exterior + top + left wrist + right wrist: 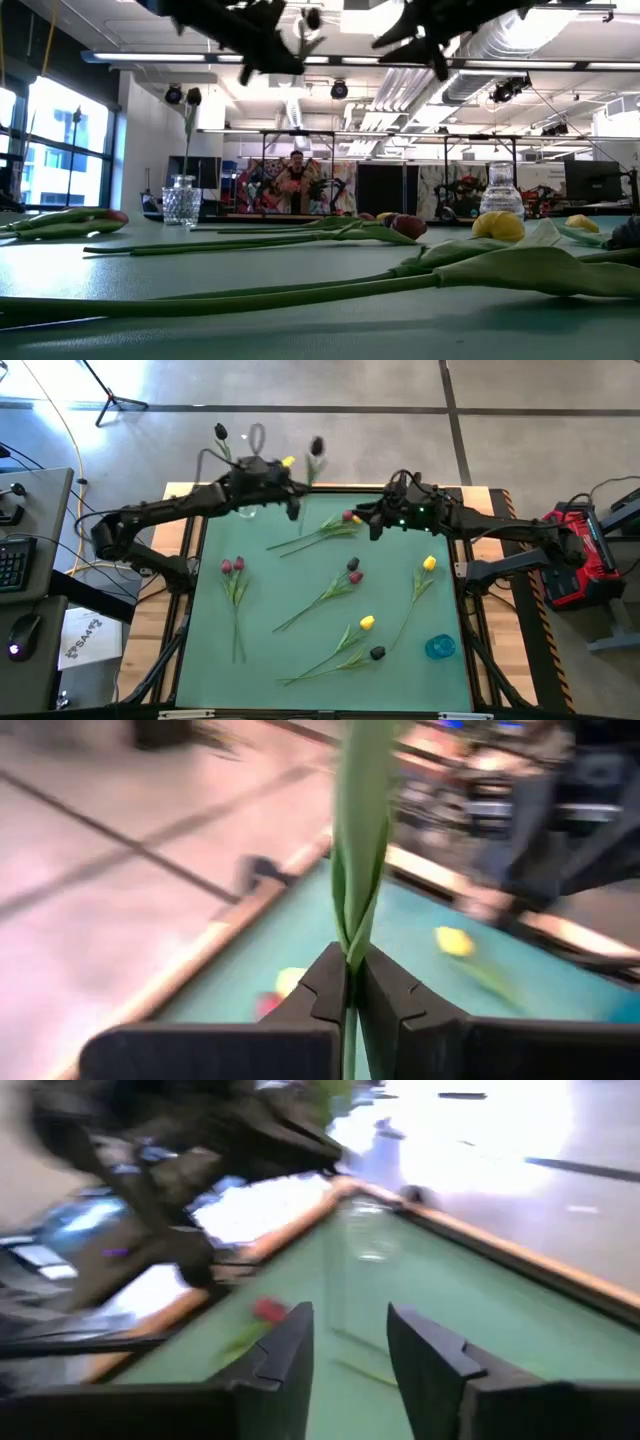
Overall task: Sort flowers into vase by color
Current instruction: Put the black flower into the left transparent vase
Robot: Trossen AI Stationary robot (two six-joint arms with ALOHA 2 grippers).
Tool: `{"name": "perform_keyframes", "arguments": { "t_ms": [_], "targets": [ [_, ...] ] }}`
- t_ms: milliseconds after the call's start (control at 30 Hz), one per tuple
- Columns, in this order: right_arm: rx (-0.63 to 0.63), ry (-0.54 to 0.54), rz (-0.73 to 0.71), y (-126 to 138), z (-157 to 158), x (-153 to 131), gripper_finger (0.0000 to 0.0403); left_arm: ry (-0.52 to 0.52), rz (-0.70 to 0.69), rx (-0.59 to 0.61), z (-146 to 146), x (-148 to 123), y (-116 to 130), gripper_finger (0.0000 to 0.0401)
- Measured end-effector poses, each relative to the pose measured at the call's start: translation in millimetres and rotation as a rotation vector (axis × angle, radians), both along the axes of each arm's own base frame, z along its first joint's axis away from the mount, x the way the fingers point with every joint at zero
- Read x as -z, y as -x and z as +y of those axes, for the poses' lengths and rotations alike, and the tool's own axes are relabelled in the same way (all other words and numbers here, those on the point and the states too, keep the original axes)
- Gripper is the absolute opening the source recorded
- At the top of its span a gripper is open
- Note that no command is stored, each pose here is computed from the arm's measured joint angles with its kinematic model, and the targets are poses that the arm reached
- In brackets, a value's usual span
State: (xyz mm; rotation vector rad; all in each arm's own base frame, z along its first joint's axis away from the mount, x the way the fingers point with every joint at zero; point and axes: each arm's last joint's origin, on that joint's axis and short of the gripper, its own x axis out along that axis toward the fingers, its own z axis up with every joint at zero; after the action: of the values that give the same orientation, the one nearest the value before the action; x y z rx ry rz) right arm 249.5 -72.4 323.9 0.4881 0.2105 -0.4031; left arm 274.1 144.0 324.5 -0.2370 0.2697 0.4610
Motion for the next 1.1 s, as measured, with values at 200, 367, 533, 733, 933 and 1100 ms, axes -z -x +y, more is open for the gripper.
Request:
{"name": "perform_keyframes", "arguments": {
  "t_ms": [200, 367, 533, 733, 933, 1100],
  "targets": [
    [0.04, 0.025, 0.042, 12, 4, -4, 0.0129, -0.178, -0.059, -0.275, 23, 5, 59, 0.0001],
    [0.045, 0.027, 0.049, 12, 4, -3, 0.013, -0.308, -0.115, -0.412, 27, 24, 99, 0.0],
    [0.053, 0.025, 0.067, 13, 3, -1, 0.013, -0.389, -0.071, -0.588, 23, 42, 124, 0.0],
    [0.053, 0.022, 0.082, 13, 3, 0, 0.013, -0.394, -0.054, -0.716, 15, 49, 139, 0.0],
    [0.05, 0.025, 0.095, 14, 3, 1, 0.013, -0.41, -0.087, -0.75, 10, 42, 145, 0.0],
    [0.048, 0.024, 0.102, 14, 3, 2, 0.013, -0.353, -0.003, -0.806, 9, 49, 150, 0.0]
  ]
}}
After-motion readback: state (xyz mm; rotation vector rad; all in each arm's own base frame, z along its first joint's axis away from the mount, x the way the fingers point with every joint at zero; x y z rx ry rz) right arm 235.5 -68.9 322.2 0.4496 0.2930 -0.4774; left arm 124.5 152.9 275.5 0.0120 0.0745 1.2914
